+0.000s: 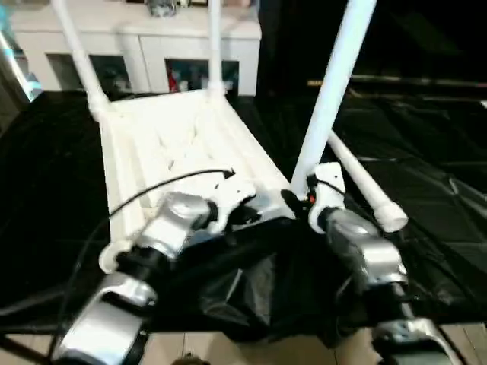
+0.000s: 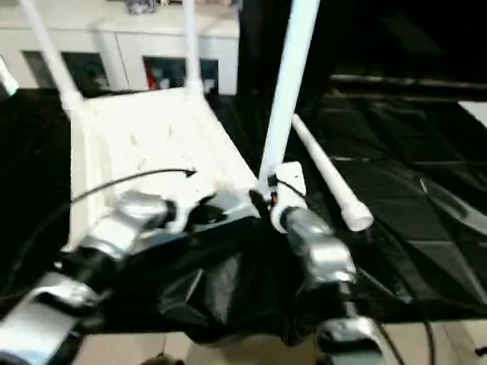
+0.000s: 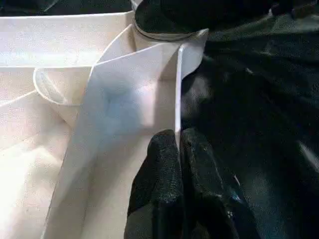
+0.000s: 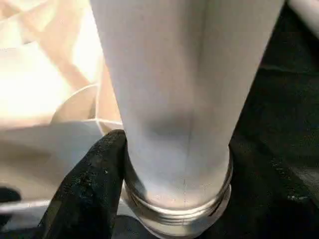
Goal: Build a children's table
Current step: Rotate leg to tighten
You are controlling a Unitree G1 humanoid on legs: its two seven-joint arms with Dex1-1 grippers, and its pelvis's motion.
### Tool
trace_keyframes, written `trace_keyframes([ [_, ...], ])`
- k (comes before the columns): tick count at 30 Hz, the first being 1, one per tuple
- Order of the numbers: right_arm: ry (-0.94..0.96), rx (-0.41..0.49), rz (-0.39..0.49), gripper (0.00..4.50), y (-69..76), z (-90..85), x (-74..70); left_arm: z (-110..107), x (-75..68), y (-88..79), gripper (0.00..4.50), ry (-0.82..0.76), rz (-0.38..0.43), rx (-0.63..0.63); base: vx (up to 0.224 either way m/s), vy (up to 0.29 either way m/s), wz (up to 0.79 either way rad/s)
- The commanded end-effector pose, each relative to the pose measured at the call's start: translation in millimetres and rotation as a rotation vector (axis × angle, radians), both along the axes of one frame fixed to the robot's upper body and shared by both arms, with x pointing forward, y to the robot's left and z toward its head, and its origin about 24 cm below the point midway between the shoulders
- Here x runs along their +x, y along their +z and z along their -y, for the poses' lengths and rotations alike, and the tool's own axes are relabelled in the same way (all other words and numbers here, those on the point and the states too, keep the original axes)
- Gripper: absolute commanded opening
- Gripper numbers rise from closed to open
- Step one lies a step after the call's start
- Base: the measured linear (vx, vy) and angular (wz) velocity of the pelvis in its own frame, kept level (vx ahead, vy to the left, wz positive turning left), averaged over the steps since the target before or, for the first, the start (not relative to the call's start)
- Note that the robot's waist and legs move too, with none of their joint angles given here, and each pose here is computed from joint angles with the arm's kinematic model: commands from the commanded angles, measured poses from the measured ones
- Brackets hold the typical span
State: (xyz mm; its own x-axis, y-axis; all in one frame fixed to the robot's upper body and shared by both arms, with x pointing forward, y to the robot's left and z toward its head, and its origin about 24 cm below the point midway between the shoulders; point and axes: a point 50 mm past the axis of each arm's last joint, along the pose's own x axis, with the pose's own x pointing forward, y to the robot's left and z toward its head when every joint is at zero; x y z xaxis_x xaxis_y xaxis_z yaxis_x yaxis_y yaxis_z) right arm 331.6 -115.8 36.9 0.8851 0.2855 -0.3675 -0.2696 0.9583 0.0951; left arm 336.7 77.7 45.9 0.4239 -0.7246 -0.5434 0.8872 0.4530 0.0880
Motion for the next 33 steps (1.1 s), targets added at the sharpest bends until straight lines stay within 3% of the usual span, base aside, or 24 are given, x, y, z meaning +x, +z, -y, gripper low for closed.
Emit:
trace_keyframes([
  [1, 0.132, 0.045, -0.073, 2.68, -13.8, -39.9, -9.1, 41, -4.6, 11.9, 0.00, -0.081, 0.033, -0.059, 0.000, 0.000, 0.00],
  [3, 0.141, 0.042, -0.055, 2.68, -11.4, -40.1, -7.3, 42, -5.3, 11.6, 0.00, -0.089, 0.032, -0.058, 0.021, -0.030, 0.02],
  [4, 0.126, 0.039, -0.037, 3.23, -8.3, -33.0, -4.6, 37, -4.6, 10.7, 0.00, -0.090, 0.031, -0.048, 0.061, 0.015, -0.32],
  [12, 0.176, -0.032, 0.026, 3.86, 3.6, 0.2, -1.8, 10, -0.4, 10.9, 0.00, -0.114, 0.038, -0.008, 0.024, 0.026, -0.12],
  [13, 0.238, -0.054, 0.041, 3.92, 9.1, 11.1, -4.6, 1, 0.8, 10.7, 0.00, -0.122, 0.037, 0.009, 0.000, 0.000, 0.00],
  [15, 0.269, -0.067, 0.046, 3.92, 11.8, 16.1, -6.5, -3, 1.1, 10.6, 0.00, -0.126, 0.034, 0.016, 0.000, 0.000, 0.00],
  [18, 0.449, -0.095, 0.042, 3.92, 24.2, 37.5, -21.1, -19, 0.7, 13.8, 0.00, -0.183, 0.022, 0.030, 0.019, -0.013, 0.04],
  [21, 0.549, -0.122, 0.022, 3.92, 27.1, 48.2, -29.4, -27, -2.9, 16.5, 0.00, -0.265, 0.020, 0.025, 0.071, -0.031, 0.05],
  [26, 0.663, -0.127, 0.005, 3.92, 30.8, 50.0, -36.0, -35, -15.3, 19.7, 0.00, -0.395, -0.040, -0.009, 0.058, -0.020, 0.00],
  [33, 0.704, -0.124, -0.003, 3.92, 31.6, 46.9, -36.4, -34, -18.1, 19.4, 0.00, -0.427, -0.044, -0.013, 0.000, 0.000, 0.00],
])
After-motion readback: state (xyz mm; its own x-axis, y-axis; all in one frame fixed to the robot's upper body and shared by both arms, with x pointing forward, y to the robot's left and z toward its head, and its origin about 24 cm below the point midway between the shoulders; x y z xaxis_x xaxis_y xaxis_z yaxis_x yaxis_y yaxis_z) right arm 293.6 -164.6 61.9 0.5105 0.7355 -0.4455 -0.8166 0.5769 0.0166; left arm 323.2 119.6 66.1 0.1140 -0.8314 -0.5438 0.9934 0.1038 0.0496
